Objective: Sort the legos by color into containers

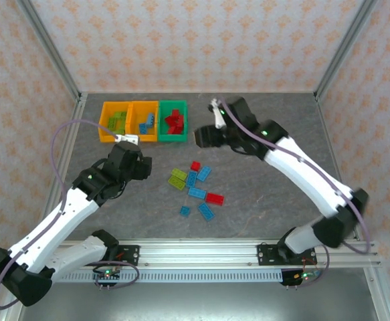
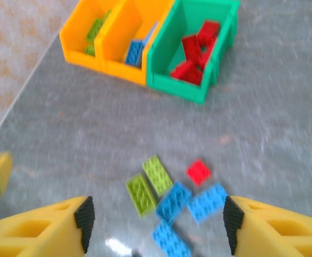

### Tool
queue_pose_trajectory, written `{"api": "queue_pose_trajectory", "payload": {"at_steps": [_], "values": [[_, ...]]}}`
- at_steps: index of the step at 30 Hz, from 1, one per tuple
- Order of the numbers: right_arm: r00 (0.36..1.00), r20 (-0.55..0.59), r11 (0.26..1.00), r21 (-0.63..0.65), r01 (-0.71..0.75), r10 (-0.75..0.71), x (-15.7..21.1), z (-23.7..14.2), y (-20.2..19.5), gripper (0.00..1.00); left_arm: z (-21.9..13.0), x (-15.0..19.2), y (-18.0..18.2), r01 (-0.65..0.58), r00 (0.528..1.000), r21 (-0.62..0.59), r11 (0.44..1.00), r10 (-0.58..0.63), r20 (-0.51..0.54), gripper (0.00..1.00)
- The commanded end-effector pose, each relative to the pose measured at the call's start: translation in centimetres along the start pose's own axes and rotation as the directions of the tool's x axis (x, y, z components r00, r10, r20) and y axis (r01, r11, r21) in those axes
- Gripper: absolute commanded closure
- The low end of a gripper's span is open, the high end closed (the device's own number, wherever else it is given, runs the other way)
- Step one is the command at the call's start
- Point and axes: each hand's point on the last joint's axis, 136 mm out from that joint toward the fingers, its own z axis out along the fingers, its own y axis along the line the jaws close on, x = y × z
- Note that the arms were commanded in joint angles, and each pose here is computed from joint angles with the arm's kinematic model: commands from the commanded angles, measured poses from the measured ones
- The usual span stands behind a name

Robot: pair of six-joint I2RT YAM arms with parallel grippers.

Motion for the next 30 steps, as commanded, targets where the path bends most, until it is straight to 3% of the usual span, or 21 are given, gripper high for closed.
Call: {"api": "queue_pose_trajectory", "payload": {"at_steps": [1,4,6,8,11,16,23,30], "values": [[0.990,-0.126,0.997,0.056,-0.051,0.058,6.1,-1.3,-2.2,0.26,1.0,2.7,-2.2,0.415,0.901,0.042,0.909,-0.404,-0.161,0.22],[0.987,-0.115,0.991,0.079,-0.107,0.116,8.5,-2.9,-3.4,0.15,2.9,5.3,-5.3,0.595,0.779,0.057,0.802,-0.558,-0.287,0.22],[0.986,-0.093,0.988,0.087,-0.130,0.138,9.1,-3.4,-3.9,0.09,4.2,6.4,-7.2,0.632,0.744,0.060,0.773,-0.583,-0.325,0.22],[0.986,-0.059,0.983,0.105,-0.149,0.156,9.2,-3.6,-4.5,0.00,5.3,7.3,-8.5,0.608,0.754,0.029,0.793,-0.566,-0.332,0.21],[0.986,-0.019,0.981,0.107,-0.165,0.167,9.0,-3.4,-4.9,0.01,6.9,8.3,-10.0,0.571,0.762,-0.030,0.820,-0.544,-0.352,0.21],[0.985,-0.029,0.977,0.131,-0.167,0.172,8.9,-2.8,-5.3,0.01,10.2,9.8,-11.2,0.596,0.734,-0.078,0.799,-0.581,-0.351,0.21],[0.983,-0.055,0.973,0.165,-0.163,0.174,9.7,-2.6,-5.9,0.01,12.7,10.4,-11.7,0.532,0.771,-0.111,0.839,-0.534,-0.347,0.22],[0.981,-0.049,0.970,0.169,-0.176,0.187,9.8,-3.0,-6.0,0.01,13.6,12.9,-11.1,0.495,0.756,-0.177,0.851,-0.522,-0.395,0.37]]}}
